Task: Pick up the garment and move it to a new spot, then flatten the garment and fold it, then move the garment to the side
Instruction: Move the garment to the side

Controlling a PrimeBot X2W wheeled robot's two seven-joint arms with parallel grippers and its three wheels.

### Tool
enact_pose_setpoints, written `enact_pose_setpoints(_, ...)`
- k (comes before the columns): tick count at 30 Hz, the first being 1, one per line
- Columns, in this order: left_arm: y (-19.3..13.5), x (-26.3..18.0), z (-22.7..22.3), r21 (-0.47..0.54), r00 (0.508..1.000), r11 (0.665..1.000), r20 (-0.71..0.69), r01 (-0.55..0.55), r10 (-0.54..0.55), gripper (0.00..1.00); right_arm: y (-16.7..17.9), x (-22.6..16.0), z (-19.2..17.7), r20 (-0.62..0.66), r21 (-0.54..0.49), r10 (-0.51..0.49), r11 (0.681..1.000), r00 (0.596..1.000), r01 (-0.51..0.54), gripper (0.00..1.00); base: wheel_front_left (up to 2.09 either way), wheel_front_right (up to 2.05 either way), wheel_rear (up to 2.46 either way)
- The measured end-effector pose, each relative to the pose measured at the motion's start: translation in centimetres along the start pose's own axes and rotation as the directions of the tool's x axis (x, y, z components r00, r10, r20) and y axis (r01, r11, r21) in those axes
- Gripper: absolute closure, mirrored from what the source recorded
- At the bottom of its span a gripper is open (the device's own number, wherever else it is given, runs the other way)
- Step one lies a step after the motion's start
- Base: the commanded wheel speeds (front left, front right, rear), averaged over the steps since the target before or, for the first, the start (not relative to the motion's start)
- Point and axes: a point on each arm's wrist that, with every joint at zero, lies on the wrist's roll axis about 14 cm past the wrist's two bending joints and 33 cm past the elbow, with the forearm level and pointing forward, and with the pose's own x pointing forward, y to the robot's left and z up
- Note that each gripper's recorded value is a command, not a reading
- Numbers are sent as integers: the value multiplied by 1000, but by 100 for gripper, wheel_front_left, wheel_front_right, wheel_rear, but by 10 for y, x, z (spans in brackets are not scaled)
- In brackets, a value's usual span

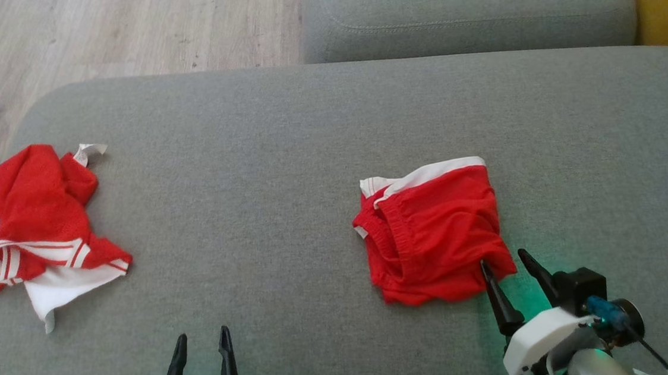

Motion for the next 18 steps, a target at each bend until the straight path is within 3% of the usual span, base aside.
enact_pose_setpoints(2, 2, -1, -1, -1, 1000, 1000, -2, -6, 6, 0, 1, 1, -2, -9, 0, 5, 1000, 1000, -5, 13, 0, 0, 0)
enact_pose_setpoints(4, 2, -1, -1, -2, 1000, 1000, -4, -8, 8, 0, 2, 2, -4, -14, 0, 9, 1000, 1000, -9, 53, 0, 0, 0)
enact_pose_setpoints(5, 3, -1, -1, -2, 1000, 1000, -5, -8, 8, 0, 3, 1, -5, -18, 0, 10, 1000, 1000, -10, 62, 0, 0, 0)
enact_pose_setpoints(6, 3, 0, -1, -2, 1000, 1000, -5, -8, 8, 0, 3, 1, -5, -18, -1, 12, 1000, 1000, -12, 78, 0, 0, 0)
enact_pose_setpoints(7, 2, 0, -1, -3, 1000, 1000, -4, -4, 4, 0, 4, 1, -6, -19, 0, 13, 1000, 1000, -13, 100, 0, 0, 0)
enact_pose_setpoints(18, -7, 4, 3, -2, 999, 999, 5, 34, -34, 0, 0, -14, -4, 14, 59, -18, 998, 1000, 17, 100, 0, 0, 0)
